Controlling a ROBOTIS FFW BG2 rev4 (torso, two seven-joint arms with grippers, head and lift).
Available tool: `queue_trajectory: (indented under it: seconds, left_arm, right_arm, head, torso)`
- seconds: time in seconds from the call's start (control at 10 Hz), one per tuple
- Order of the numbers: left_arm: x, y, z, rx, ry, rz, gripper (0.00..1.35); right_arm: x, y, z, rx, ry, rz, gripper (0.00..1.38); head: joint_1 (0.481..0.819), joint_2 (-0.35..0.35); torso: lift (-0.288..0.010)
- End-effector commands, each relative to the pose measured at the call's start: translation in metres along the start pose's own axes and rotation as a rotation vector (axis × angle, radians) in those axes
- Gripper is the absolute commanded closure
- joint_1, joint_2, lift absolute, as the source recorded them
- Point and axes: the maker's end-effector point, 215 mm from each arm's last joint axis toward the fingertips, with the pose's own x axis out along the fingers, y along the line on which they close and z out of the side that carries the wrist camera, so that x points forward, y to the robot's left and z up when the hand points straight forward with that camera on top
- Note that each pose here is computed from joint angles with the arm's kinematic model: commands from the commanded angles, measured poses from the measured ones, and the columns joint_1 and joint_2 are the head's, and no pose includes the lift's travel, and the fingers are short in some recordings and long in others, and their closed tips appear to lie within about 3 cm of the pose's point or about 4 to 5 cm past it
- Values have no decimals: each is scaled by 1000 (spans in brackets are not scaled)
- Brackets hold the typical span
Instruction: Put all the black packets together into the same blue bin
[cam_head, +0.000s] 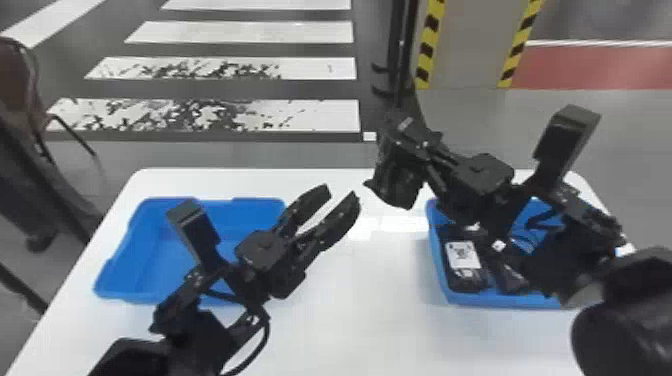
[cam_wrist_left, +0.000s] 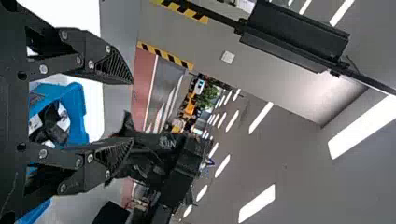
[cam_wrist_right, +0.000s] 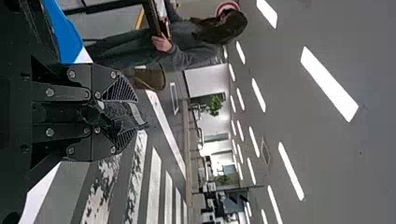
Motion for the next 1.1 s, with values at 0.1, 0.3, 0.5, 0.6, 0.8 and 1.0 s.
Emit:
queue_trajectory:
  seconds: [0.1, 0.3, 0.5, 0.6, 0.8, 1.0]
  left_arm:
    - [-17, 27, 13, 32, -58, 73, 130]
    - [-36, 51, 11, 53, -63, 154, 130]
    - [-56, 72, 13, 48, -99, 233, 131]
    - [-62, 77, 15, 42, -113, 256, 127]
    - [-68, 82, 19, 50, -130, 283, 127]
    - [-75, 87, 28, 98, -157, 314, 125]
  right_arm:
    - [-46, -78, 4, -75, 27, -169, 1191]
    - [-104, -149, -48, -66, 161, -340, 1190]
    - [-148, -197, -94, -58, 274, -441, 1187]
    - [-165, -216, -103, -76, 309, -486, 1187]
    - [-178, -240, -112, -97, 340, -531, 1151]
    - [-176, -236, -101, -134, 297, -517, 397]
  head:
    - [672, -33]
    - [673, -86]
    - [695, -132]
    - [695, -156]
    - [695, -192]
    - [695, -205]
  torso:
    - [-110]
    - [-110]
    - [-110]
    - [-110]
    - [-110]
    - [-110]
